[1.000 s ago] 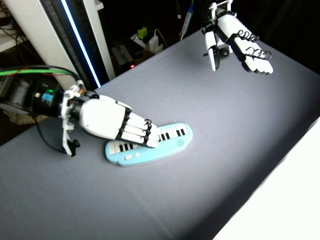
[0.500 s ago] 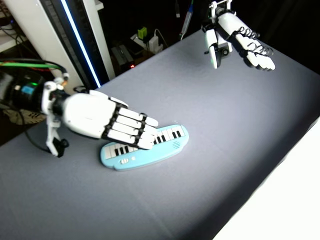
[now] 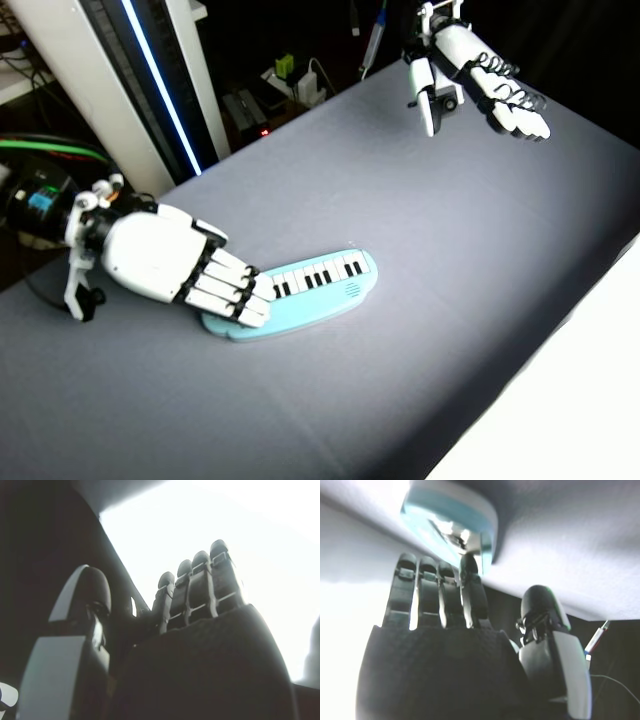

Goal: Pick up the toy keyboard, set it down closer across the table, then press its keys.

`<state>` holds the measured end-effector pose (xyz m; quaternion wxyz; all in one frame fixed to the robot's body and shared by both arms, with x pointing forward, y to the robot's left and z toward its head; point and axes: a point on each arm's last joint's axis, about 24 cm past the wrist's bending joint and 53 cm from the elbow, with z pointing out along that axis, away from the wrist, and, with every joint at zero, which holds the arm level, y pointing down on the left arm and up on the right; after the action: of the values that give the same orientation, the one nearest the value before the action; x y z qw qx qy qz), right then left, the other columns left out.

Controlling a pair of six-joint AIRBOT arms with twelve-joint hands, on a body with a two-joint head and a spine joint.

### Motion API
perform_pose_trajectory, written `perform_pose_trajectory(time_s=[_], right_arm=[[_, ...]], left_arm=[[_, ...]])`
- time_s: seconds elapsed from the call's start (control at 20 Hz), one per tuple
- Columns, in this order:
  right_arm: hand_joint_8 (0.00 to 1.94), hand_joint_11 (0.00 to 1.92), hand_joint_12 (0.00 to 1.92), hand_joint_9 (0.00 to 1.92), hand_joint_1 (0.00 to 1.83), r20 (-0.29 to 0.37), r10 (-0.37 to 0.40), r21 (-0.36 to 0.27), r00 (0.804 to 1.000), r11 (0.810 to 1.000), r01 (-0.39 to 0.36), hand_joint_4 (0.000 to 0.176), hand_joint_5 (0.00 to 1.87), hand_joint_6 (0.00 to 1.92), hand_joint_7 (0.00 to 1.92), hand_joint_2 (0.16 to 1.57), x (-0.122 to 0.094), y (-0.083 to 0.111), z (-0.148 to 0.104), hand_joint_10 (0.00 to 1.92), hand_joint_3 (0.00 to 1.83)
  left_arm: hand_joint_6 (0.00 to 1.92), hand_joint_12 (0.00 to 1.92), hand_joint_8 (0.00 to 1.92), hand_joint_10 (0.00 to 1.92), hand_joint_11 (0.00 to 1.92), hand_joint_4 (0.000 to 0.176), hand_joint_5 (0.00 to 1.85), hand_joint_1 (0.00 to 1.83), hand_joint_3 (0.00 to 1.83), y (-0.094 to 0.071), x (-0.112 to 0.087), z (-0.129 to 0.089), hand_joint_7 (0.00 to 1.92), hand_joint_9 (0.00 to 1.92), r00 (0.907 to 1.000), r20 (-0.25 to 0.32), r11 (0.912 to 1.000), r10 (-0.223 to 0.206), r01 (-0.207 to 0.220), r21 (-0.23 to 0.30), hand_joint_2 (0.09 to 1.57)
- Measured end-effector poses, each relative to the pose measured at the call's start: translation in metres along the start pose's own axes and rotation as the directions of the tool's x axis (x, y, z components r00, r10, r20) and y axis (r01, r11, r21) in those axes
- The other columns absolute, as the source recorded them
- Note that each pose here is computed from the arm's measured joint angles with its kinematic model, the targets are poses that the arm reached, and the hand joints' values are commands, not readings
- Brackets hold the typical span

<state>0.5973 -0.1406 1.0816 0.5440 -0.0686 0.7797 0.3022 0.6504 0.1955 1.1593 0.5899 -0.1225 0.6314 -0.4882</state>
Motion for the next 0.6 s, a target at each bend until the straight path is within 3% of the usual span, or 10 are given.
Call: perform_pose_trajectory(time_s=[0.05,0.1,0.2,0.25,0.3,0.45,0.5,0.55,0.6], right_arm=[[0.01,0.0,0.0,0.0,0.0,0.004,-0.001,-0.001,1.0,1.0,0.001,0.0,0.35,0.04,0.04,1.36,-0.003,0.001,-0.002,0.0,0.01],[0.02,0.0,0.0,0.0,0.0,0.021,0.008,-0.013,1.0,1.0,-0.008,0.0,0.26,0.0,0.06,1.34,-0.012,0.005,-0.008,0.0,0.0],[0.02,0.0,0.0,0.0,0.0,0.1,0.031,-0.036,0.995,0.999,-0.028,0.0,0.25,0.0,0.06,1.34,-0.037,0.01,-0.017,0.0,0.0],[0.01,0.0,0.0,0.0,0.0,0.158,0.041,-0.052,0.987,0.998,-0.034,0.0,0.17,0.0,0.04,1.34,-0.056,0.013,-0.023,0.0,0.0],[0.0,0.0,0.0,0.0,0.0,0.219,0.05,-0.066,0.975,0.997,-0.036,0.0,0.11,0.0,0.01,1.35,-0.074,0.014,-0.032,0.0,0.0],[0.0,0.0,0.0,0.0,0.0,0.33,0.114,-0.111,0.937,0.99,-0.082,0.002,0.13,0.01,0.0,1.38,-0.103,0.014,-0.053,0.0,0.01],[0.0,0.0,0.0,0.0,0.0,0.357,0.156,-0.134,0.921,0.984,-0.115,0.037,0.07,0.0,0.0,1.41,-0.11,0.013,-0.06,0.0,0.02],[0.0,0.0,0.0,0.0,0.15,0.379,0.187,-0.154,0.906,0.978,-0.137,0.044,0.02,0.01,0.0,1.44,-0.115,0.012,-0.067,0.0,0.01],[0.0,0.0,0.0,0.0,0.26,0.407,0.208,-0.172,0.89,0.974,-0.148,0.051,0.0,0.0,0.0,1.45,-0.122,0.011,-0.074,0.0,0.01]], left_arm=[[0.0,0.0,0.0,0.0,0.0,0.053,0.0,0.69,0.0,0.0,-0.001,0.0,0.0,0.0,1.0,0.003,1.0,-0.002,0.002,-0.001,1.42],[0.0,0.0,0.0,0.0,0.0,0.042,0.0,0.72,0.0,-0.001,-0.001,0.0,0.0,0.0,1.0,0.003,1.0,-0.001,0.001,0.002,1.42],[0.0,0.0,0.0,0.0,0.0,0.04,0.0,0.72,0.0,-0.001,0.0,-0.001,0.0,0.0,1.0,0.002,1.0,-0.001,0.001,0.005,1.42],[0.0,0.0,0.0,0.0,0.0,0.047,0.01,0.72,0.0,-0.002,0.0,-0.002,0.0,0.0,1.0,0.003,1.0,-0.002,0.002,0.007,1.42],[0.0,0.0,0.0,0.0,0.0,0.043,0.02,0.75,0.0,-0.002,0.0,-0.003,0.0,0.0,1.0,0.001,1.0,0.002,-0.002,0.008,1.41],[0.01,0.0,0.0,0.0,0.0,0.039,0.03,0.8,0.0,-0.003,-0.004,-0.01,0.0,0.0,0.9998,0.021,0.9999,0.0,0.0,0.017,1.39],[0.0,0.0,0.0,0.0,0.0,0.033,0.0,0.82,0.0,-0.004,-0.006,-0.014,0.0,0.0,0.9993,0.036,0.9999,-0.013,0.013,0.011,1.42],[0.0,0.0,0.0,0.0,0.0,0.076,0.0,0.82,0.01,-0.006,-0.008,-0.017,0.0,0.0,0.9992,0.04,0.9997,-0.009,0.008,0.021,1.43],[0.0,0.0,0.0,0.0,0.0,0.091,0.0,0.79,0.01,-0.01,-0.011,-0.02,0.0,0.0,0.9981,0.06,0.9992,-0.017,0.015,0.036,1.43]])
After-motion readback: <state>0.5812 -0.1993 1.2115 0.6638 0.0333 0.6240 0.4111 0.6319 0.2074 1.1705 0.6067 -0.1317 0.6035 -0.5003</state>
